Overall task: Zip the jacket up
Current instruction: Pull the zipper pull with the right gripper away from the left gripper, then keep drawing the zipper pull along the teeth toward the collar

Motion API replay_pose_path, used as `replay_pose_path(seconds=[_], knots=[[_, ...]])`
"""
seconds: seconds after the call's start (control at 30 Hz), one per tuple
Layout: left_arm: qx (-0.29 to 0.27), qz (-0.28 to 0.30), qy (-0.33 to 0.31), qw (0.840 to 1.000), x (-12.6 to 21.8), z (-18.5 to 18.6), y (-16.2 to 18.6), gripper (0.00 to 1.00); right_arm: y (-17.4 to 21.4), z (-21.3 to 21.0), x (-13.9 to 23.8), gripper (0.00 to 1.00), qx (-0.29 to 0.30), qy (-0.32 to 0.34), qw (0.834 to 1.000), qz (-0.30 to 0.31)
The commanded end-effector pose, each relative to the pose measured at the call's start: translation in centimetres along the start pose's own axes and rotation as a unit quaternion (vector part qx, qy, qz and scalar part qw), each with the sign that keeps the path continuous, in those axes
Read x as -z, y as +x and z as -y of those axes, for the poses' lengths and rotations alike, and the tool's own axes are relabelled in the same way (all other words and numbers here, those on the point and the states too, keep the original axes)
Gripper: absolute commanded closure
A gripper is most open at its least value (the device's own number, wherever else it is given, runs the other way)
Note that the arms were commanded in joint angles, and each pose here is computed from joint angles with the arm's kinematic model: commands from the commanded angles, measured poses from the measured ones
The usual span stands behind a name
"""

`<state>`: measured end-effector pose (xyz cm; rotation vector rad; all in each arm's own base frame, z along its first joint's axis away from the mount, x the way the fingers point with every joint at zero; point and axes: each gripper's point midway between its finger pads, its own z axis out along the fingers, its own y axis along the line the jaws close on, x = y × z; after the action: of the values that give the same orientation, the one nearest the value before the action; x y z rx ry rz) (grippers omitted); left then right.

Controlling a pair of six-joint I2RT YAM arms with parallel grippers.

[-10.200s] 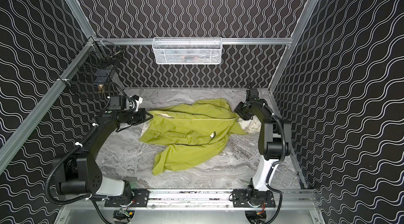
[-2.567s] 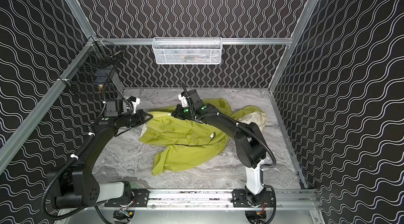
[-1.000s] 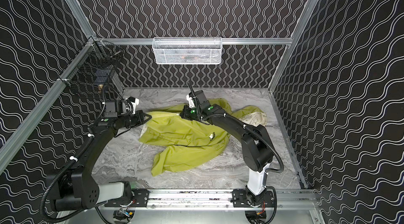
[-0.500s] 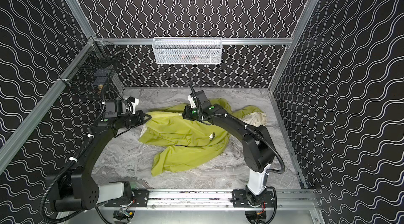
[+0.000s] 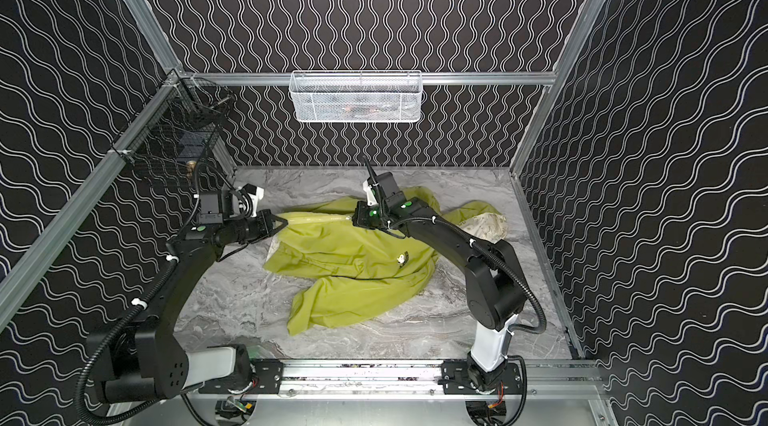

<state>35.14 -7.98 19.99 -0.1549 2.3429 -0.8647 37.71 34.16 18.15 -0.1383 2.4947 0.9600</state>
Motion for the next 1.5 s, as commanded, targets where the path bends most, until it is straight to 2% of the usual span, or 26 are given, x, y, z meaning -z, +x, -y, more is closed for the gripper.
replay_pose_path(seconds=[0.0,1.47], knots=[[-0.012,0.008,-0.007,1.000,0.1,-0.1,-0.4,1.00,-0.3,0.7,0.6,1.00,0.003,0.020,1.000,0.010],[-0.011,0.011,-0.012,1.000,0.2,-0.5,0.0,1.00,-0.7,4.7,2.6,1.00,-0.021,0.070,0.997,0.030]])
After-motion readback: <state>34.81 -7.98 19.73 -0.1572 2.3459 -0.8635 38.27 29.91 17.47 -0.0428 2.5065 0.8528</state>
